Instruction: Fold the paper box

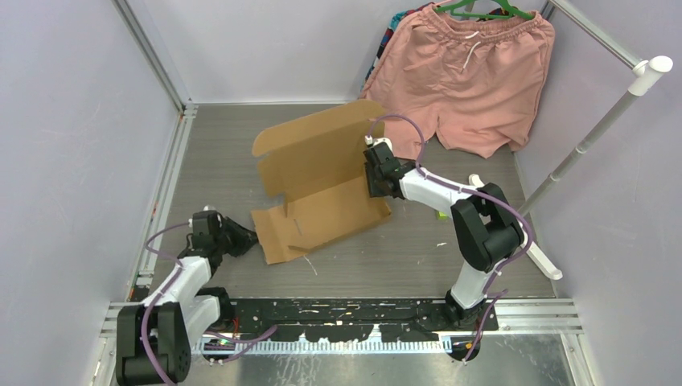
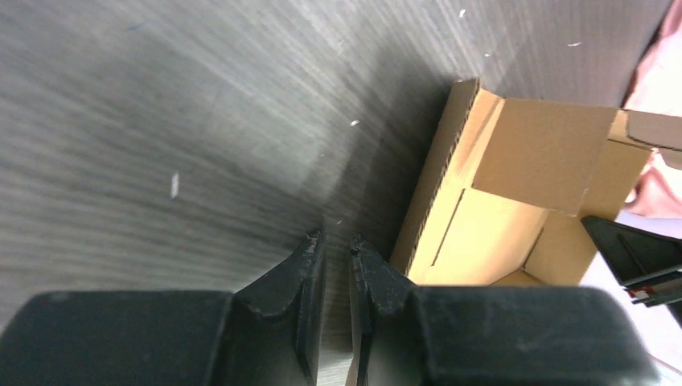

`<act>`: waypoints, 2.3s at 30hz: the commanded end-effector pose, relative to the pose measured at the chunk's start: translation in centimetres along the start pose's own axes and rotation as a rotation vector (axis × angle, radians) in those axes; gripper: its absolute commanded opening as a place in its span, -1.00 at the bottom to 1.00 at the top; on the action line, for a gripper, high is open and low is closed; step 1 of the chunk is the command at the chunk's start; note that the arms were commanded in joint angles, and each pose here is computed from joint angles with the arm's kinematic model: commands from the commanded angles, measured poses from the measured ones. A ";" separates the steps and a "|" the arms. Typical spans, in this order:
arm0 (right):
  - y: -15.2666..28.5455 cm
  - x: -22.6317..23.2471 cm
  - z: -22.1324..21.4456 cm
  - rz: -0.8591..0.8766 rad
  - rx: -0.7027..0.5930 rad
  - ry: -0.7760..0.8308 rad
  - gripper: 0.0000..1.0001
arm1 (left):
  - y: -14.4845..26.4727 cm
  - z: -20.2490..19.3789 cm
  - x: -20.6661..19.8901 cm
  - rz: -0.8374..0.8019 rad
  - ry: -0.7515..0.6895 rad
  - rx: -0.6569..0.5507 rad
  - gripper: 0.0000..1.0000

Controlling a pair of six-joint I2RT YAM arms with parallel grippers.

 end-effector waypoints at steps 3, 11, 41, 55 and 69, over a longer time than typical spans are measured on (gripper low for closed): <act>0.1 0.8 1.5 0.015 -0.041 -0.030 -0.16 | -1.6 0.2 -0.2 -0.065 0.003 -0.003 -0.60; -0.1 1.0 1.3 0.018 -0.034 -0.032 -0.18 | -1.4 0.7 -2.2 -0.154 -0.018 -0.012 -0.51; -0.3 2.5 0.4 0.001 -0.019 -0.005 -0.24 | -0.7 0.5 -9.5 -0.249 -0.117 -0.057 -0.55; -0.5 2.9 0.0 -0.001 -0.009 0.001 -0.23 | -1.3 -0.9 -12.1 -0.288 -0.150 -0.055 -0.56; -0.5 3.1 -0.2 -0.007 -0.002 0.008 -0.24 | -2.3 -2.6 -14.1 -0.293 -0.224 -0.032 -0.57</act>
Point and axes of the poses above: each gripper's point midway between its finger pads, its own y axis back along the fingers, its own x axis along the line the jaws close on, z = x × y, the point moved 6 cm from there along y, back along the fingers, and after that the axes turned 10 degrees about -y, right-handed, at the moved point
